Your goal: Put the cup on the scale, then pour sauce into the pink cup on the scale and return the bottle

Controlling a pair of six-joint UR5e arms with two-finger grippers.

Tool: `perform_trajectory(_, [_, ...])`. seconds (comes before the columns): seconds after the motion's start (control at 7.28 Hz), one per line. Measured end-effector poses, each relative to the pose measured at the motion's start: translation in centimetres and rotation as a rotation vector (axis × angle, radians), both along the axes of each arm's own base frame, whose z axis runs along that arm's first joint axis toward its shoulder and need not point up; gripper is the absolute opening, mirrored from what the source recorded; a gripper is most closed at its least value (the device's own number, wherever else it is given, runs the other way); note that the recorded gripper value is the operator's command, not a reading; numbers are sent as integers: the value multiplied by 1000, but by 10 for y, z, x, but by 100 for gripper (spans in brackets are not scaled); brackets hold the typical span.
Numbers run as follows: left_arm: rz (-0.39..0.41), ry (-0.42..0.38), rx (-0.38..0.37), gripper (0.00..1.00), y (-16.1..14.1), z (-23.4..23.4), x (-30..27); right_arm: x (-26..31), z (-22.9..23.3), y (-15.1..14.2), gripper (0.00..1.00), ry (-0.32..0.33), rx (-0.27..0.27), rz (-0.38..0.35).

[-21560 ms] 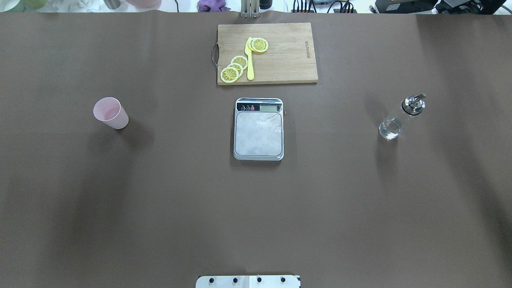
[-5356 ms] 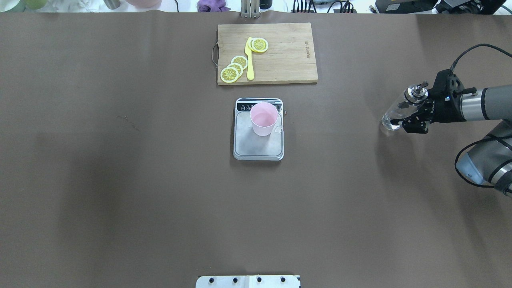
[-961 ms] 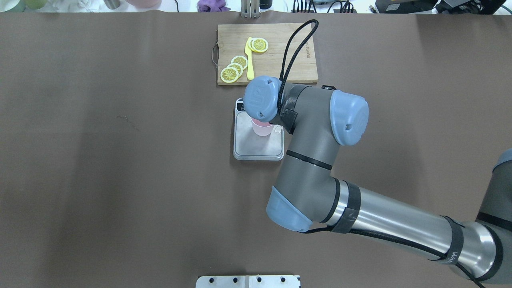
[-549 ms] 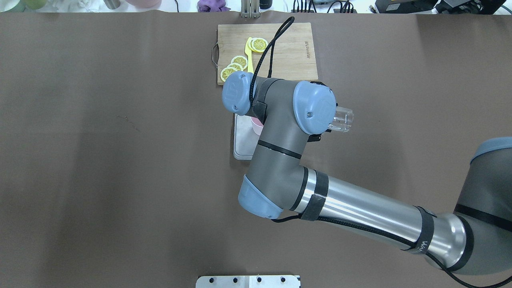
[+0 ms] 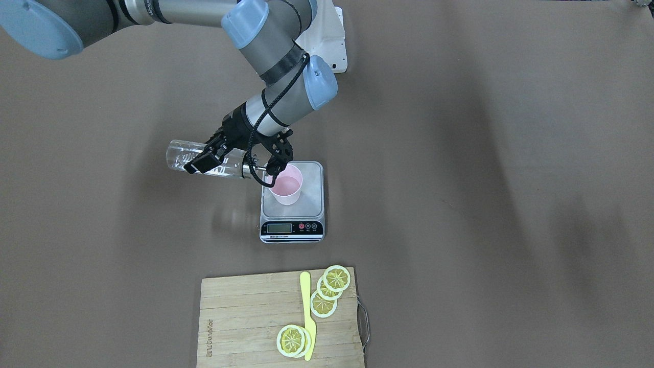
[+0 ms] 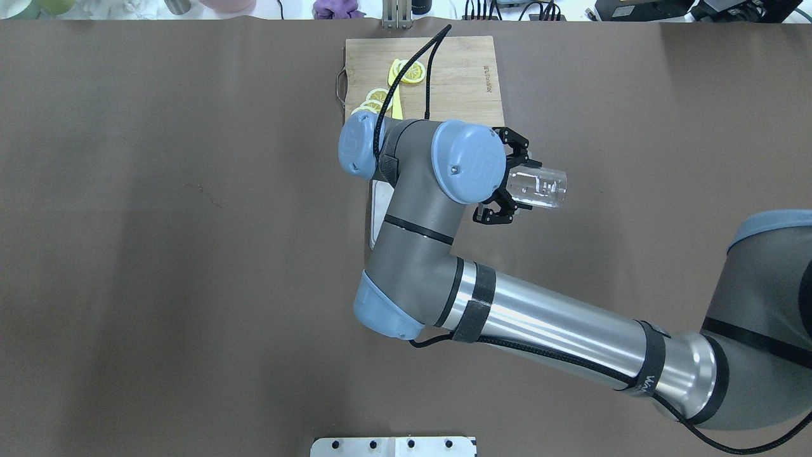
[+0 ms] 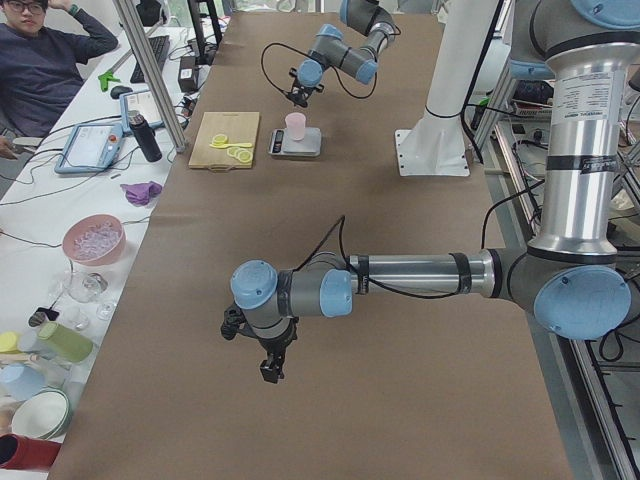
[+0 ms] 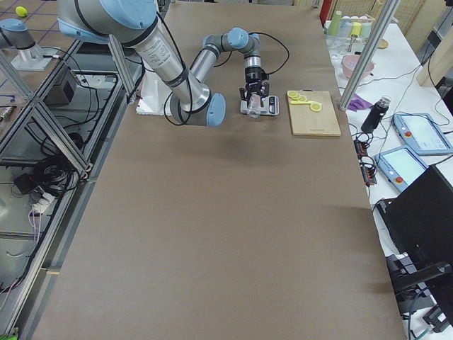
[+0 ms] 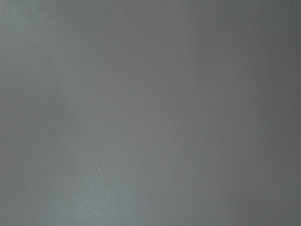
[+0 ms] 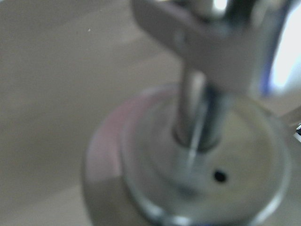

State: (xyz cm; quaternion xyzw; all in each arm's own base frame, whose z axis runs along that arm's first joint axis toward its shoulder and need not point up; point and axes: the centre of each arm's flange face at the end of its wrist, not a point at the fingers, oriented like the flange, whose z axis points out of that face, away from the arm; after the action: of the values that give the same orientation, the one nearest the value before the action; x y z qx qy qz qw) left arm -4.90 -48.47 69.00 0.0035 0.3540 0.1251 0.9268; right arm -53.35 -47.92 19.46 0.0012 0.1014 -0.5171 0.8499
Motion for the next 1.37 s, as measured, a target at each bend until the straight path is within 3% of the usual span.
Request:
perform_trajectory(0.82, [0,1,-6,98,6,5,0,11,-15,12,0,126,-49,-14])
perform_trajectory(1.37, [0,1,-8,98,7,6,0,12,-17,14,0,146,-50,-16])
